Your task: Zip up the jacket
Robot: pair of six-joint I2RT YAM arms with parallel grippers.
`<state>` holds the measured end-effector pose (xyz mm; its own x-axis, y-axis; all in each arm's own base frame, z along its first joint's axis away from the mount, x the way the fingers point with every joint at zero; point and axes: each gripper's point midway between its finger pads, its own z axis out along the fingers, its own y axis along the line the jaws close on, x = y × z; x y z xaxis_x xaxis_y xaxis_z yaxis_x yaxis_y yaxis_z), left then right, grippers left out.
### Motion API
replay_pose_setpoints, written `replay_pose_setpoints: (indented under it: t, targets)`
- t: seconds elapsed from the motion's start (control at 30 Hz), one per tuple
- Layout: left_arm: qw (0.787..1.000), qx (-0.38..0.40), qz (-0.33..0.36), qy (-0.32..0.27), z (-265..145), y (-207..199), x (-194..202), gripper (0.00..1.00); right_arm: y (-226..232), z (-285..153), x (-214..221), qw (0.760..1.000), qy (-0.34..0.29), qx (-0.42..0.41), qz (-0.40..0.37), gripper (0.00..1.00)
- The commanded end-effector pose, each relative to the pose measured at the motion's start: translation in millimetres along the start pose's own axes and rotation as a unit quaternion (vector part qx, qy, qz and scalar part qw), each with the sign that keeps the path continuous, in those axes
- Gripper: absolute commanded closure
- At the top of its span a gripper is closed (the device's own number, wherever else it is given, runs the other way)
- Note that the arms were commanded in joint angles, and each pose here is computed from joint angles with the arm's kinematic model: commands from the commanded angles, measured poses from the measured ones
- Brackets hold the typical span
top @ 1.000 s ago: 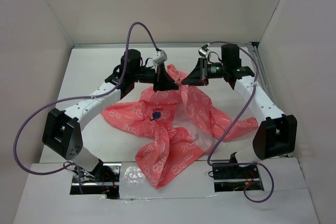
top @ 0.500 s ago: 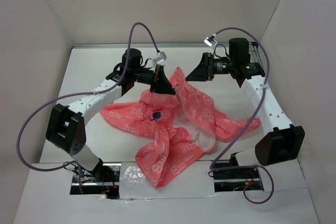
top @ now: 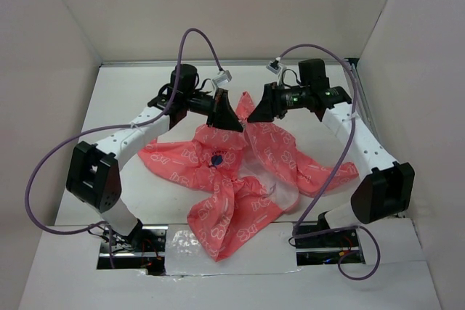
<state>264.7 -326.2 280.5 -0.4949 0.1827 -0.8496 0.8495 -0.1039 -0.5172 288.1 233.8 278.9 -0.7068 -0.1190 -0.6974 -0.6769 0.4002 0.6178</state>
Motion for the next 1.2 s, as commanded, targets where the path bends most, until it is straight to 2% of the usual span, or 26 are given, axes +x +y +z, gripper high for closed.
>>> replay_pose_setpoints:
  t: [0.0, 0.13, 0.27, 0.3, 0.37, 0.4, 0.43, 0.5, 0.53, 0.6, 0.77, 0.9, 0.93, 0.97, 1.0, 1.03, 1.07, 1.13, 1.17]
  targets:
    - [0.999, 0.030, 0.036, -0.001, -2.4, -10.0, -13.4, 1.00, 1.3, 7.1, -1.4, 0.999, -0.008, -0.035, -0.032, 0.39]
    - [0.999, 0.029, 0.032, 0.001, -2.2, -6.9, -13.3, 1.00, 17.4, 8.8, -2.9, 0.995, -0.012, -0.081, -0.055, 0.64]
    - [0.999, 0.023, 0.027, 0.000, -2.7, -3.0, -10.1, 1.00, 32.6, 6.1, 3.9, 0.990, 0.001, -0.132, -0.055, 0.68]
    - [0.999, 0.024, 0.029, -0.001, -3.3, -3.5, -10.8, 1.00, 34.0, 5.7, 6.0, 0.989, 0.003, -0.138, -0.054, 0.74]
    - [0.999, 0.024, 0.025, -0.001, -3.7, -3.2, -9.9, 1.00, 36.4, 5.1, 8.9, 0.987, 0.006, -0.149, -0.052, 0.80]
    - [0.999, 0.023, 0.025, -0.001, -3.3, -3.6, -10.0, 1.00, 38.1, 5.4, 9.7, 0.987, 0.007, -0.152, -0.052, 0.96]
    - [0.999, 0.022, 0.023, -0.001, -4.0, -3.5, -9.6, 1.00, 40.1, 6.2, 8.2, 0.987, 0.005, -0.153, -0.059, 1.00]
    - [1.000, 0.021, 0.023, -0.001, -4.1, -3.8, -8.9, 1.00, 36.5, 8.3, 5.4, 0.990, 0.000, -0.132, -0.041, 1.00]
    - [0.999, 0.021, 0.024, -0.001, -4.4, -4.5, -8.7, 1.00, 35.0, 11.2, -6.4, 0.992, -0.022, -0.116, -0.051, 1.00]
    - [1.000, 0.020, 0.024, -0.001, -4.4, -7.3, -6.8, 1.00, 24.2, 11.1, -23.5, 0.997, -0.058, -0.055, -0.005, 1.00]
    - [1.000, 0.007, 0.009, 0.002, -6.3, -9.2, 8.8, 1.00, -0.9, 7.5, -52.1, 0.992, -0.091, -0.016, 0.089, 1.00]
    - [1.000, -0.019, -0.013, -0.001, -6.6, -2.6, 11.6, 1.00, 4.7, 7.6, -56.1, 0.995, -0.086, -0.008, 0.058, 0.99]
    - [1.000, -0.025, -0.013, -0.003, -6.9, -0.6, 8.0, 1.00, 7.8, 5.2, -49.3, 0.997, -0.076, -0.002, 0.035, 0.94]
    - [0.999, -0.032, -0.014, -0.005, -7.3, 1.7, 5.3, 1.00, 12.8, 3.1, -46.8, 0.997, -0.074, -0.002, 0.023, 0.77]
    - [0.999, -0.037, -0.026, -0.003, -6.6, 5.4, 4.4, 1.00, 13.9, 0.7, -40.2, 0.998, -0.065, 0.004, 0.019, 0.69]
    - [0.999, -0.038, -0.027, -0.003, -6.4, 6.6, 2.6, 1.00, 18.6, -6.3, -41.3, 0.997, -0.073, 0.016, -0.006, 0.65]
    - [0.999, -0.040, -0.028, -0.002, -6.2, 7.7, 0.9, 1.00, 17.1, -10.7, -42.0, 0.996, -0.079, 0.035, -0.016, 0.57]
    - [0.999, -0.039, -0.034, 0.001, -5.7, 8.4, -0.9, 1.00, 23.8, -19.9, -40.0, 0.994, -0.086, 0.046, -0.042, 0.54]
    - [0.999, -0.039, -0.035, 0.002, -5.4, 9.2, -0.8, 1.00, 26.9, -21.4, -39.7, 0.994, -0.087, 0.041, -0.052, 0.49]
